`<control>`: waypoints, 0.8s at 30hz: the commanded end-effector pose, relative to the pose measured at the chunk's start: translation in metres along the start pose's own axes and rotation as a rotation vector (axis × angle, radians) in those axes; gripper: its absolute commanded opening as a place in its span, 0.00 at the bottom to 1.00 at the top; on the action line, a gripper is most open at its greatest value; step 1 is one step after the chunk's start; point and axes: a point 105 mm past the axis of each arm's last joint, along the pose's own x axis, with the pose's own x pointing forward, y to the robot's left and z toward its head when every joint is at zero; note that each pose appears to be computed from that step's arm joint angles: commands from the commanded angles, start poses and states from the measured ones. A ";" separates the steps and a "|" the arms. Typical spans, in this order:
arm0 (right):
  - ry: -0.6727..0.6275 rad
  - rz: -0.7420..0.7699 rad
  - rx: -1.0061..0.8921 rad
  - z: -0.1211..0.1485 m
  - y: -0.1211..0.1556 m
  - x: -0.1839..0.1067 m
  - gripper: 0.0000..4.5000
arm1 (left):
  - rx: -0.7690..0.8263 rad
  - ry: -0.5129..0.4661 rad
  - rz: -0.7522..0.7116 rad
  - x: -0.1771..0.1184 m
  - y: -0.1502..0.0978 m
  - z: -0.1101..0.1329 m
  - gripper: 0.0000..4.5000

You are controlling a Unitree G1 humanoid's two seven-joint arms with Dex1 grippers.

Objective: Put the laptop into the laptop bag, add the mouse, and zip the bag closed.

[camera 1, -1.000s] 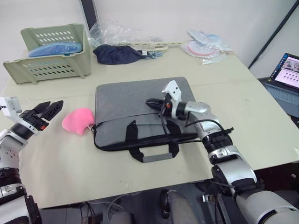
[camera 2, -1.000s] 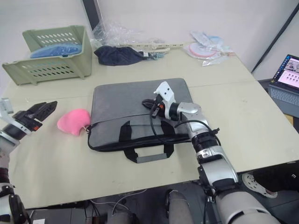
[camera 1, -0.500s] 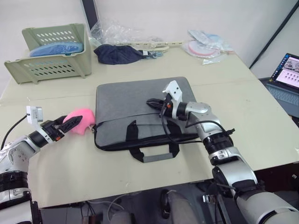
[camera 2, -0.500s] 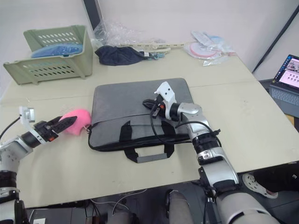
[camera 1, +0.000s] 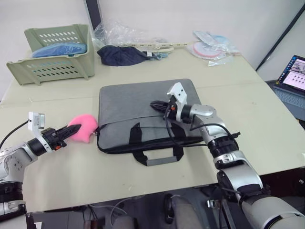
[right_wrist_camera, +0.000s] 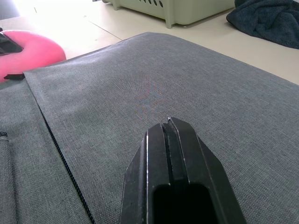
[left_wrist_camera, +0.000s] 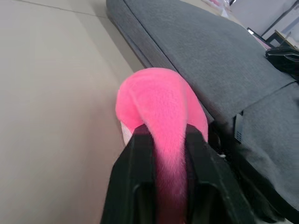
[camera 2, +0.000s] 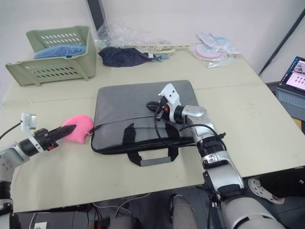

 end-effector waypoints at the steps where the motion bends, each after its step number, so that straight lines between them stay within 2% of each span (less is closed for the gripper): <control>1: 0.181 0.016 0.119 -0.060 0.014 -0.003 0.00 | 0.015 0.036 -0.022 -0.011 -0.011 0.001 0.01; 5: 0.186 0.019 0.128 -0.063 0.016 -0.002 0.00 | -0.006 0.102 -0.042 -0.022 -0.022 -0.010 0.01; 14: 0.194 0.028 0.157 -0.074 0.025 -0.001 0.00 | -0.029 0.168 -0.023 -0.038 -0.034 -0.022 0.01; 24: 0.196 0.027 0.159 -0.074 0.026 -0.001 0.00 | -0.085 0.264 -0.119 -0.044 -0.064 -0.040 0.01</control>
